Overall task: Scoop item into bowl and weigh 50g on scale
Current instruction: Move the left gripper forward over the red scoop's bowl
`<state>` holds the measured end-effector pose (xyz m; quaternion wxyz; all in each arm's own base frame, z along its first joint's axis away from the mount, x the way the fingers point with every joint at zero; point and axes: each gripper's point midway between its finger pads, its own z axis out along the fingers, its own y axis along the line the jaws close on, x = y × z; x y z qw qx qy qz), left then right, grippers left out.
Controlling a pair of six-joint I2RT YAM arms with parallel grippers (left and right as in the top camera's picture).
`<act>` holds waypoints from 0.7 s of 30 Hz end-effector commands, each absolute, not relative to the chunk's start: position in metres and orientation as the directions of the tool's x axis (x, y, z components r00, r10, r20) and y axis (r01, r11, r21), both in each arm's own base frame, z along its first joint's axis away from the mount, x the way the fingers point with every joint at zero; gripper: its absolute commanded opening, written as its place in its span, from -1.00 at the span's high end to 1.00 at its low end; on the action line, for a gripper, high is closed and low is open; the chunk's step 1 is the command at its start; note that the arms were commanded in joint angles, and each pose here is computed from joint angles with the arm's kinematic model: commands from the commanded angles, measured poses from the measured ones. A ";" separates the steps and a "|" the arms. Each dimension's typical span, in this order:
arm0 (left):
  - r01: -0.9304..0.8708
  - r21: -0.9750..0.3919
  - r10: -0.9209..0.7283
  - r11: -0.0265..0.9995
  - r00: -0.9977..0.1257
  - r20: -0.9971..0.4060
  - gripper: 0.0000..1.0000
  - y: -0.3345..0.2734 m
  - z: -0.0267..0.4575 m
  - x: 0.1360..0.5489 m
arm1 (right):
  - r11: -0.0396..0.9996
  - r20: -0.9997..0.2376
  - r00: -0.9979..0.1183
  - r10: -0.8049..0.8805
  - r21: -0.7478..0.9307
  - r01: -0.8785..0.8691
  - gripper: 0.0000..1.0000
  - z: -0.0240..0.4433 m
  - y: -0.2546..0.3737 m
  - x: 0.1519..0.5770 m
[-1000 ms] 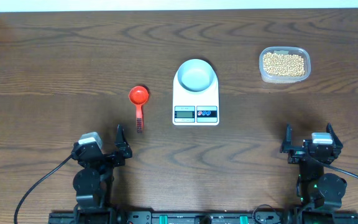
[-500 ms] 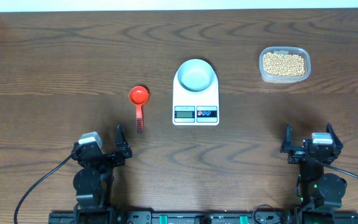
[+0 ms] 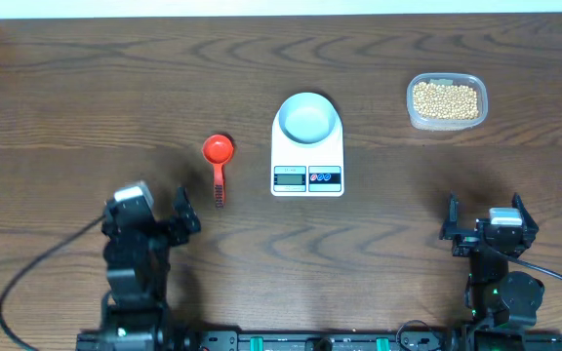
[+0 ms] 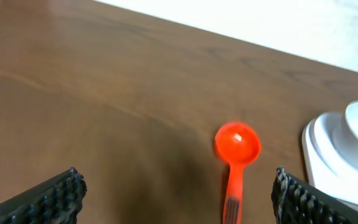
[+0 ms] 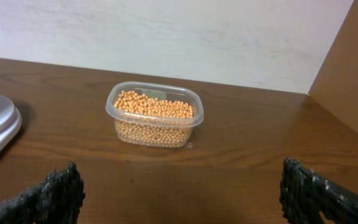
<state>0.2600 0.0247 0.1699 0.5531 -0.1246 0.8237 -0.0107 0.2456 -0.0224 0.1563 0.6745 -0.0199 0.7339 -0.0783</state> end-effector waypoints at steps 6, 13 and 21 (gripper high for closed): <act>-0.122 -0.116 -0.160 0.986 -0.469 -0.869 -0.96 0.016 0.220 0.305 | 0.985 -0.985 -0.092 -0.145 -0.152 0.078 -0.98 0.156 -0.024 0.245; -0.092 -0.040 -0.091 0.995 -0.651 -0.754 -0.96 0.017 0.240 0.345 | 0.985 -0.985 -0.092 -0.145 -0.152 0.078 -0.98 0.156 -0.024 0.245; -0.049 0.011 -0.032 0.999 -0.794 -0.608 -0.96 0.019 0.250 0.384 | 0.985 -0.985 -0.092 -0.145 -0.152 0.078 -0.99 0.156 -0.024 0.245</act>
